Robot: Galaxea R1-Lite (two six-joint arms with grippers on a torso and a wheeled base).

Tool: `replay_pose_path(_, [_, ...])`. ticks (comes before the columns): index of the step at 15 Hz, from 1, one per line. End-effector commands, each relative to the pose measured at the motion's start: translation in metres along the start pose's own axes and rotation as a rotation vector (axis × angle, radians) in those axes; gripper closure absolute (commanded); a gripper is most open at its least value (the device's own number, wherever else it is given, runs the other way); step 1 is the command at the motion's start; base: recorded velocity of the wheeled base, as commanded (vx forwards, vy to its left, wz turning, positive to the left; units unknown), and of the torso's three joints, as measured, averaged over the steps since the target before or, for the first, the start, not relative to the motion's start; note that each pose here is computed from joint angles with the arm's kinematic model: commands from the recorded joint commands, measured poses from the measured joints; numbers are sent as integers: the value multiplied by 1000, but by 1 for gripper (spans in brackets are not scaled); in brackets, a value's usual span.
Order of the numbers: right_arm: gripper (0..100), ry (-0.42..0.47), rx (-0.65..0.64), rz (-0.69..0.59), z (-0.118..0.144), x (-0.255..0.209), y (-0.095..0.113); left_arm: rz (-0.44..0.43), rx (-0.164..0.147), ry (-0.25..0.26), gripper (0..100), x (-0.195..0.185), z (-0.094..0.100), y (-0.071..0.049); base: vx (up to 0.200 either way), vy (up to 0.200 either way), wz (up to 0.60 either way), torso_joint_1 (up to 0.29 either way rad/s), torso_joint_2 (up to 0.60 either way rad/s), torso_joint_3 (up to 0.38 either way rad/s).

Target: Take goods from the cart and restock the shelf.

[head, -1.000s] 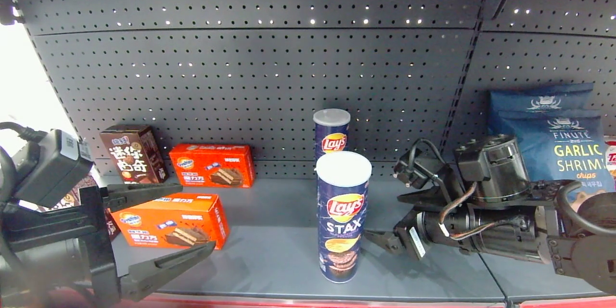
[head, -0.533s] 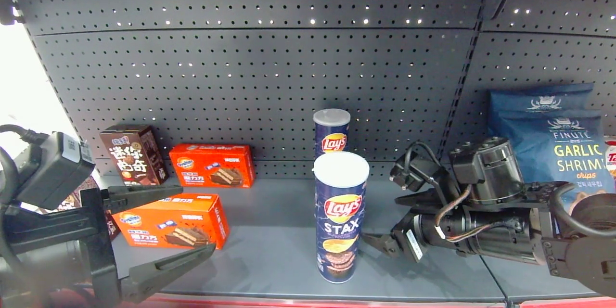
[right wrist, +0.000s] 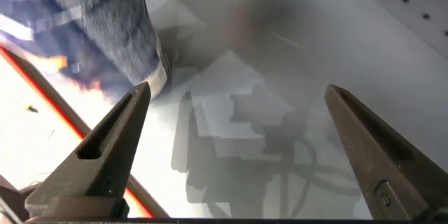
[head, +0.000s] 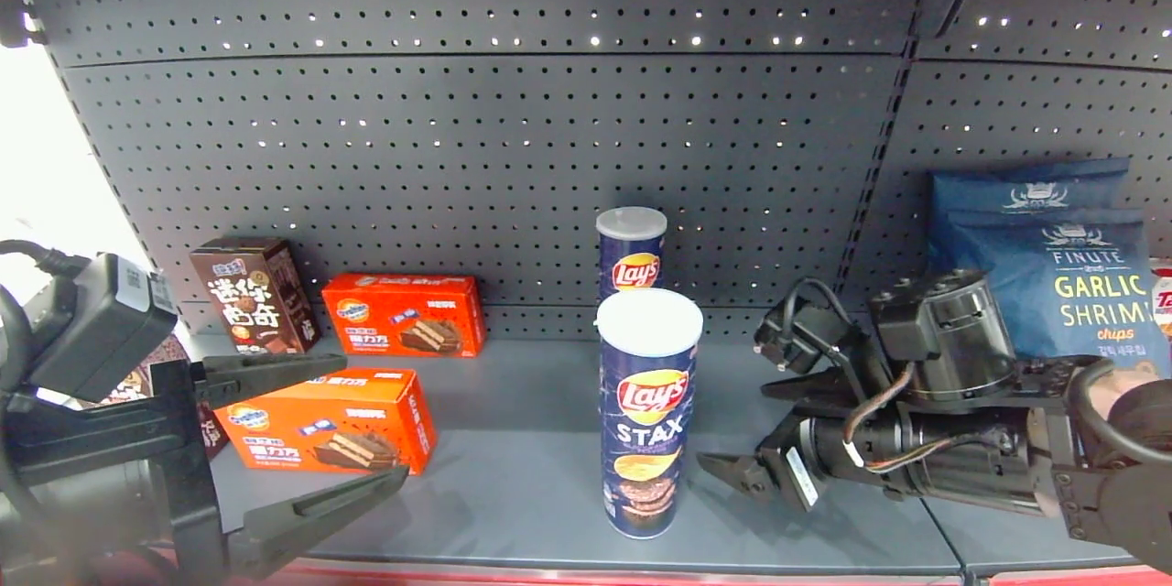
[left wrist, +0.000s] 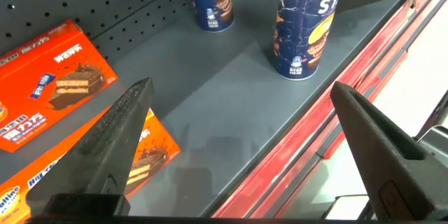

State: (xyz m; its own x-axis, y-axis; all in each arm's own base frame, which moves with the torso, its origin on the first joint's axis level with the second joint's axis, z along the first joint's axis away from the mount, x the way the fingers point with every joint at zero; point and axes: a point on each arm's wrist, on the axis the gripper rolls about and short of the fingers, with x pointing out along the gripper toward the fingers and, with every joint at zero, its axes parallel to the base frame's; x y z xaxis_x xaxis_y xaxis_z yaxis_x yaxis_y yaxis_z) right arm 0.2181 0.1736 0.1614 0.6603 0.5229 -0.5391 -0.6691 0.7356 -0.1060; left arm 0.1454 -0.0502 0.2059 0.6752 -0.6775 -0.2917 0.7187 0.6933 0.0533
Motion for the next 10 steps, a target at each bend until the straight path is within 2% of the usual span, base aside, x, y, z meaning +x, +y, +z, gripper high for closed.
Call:
replay_pose_path(1, [0, -24, 17, -31, -8, -26, -7, 5, -2, -2, 0, -3, -2, -2, 0, 0, 0, 0, 0, 0])
replay_pose_path(3, [0, -48, 36, -63, -19, -51, -13, 7, -1, -6, 0, -5, -2, -2, 0, 0, 0, 0, 0, 0])
replay_pose_path(6, [0, -116, 76, -140, -32, -90, -23, 42, 7, -39, 0, -16, 0, -4, 0, 0, 0, 0, 0, 0])
replay_pose_path(9, [0, -194, 170, -343, -72, -146, -36, 164, 0, -82, 0, -42, -8, -6, 0, 0, 0, 0, 0, 0])
replay_pose_path(10, [0, -203, 195, -401, -86, -157, -35, 201, -15, -89, 0, -50, -14, -9, 0, 0, 0, 0, 0, 0])
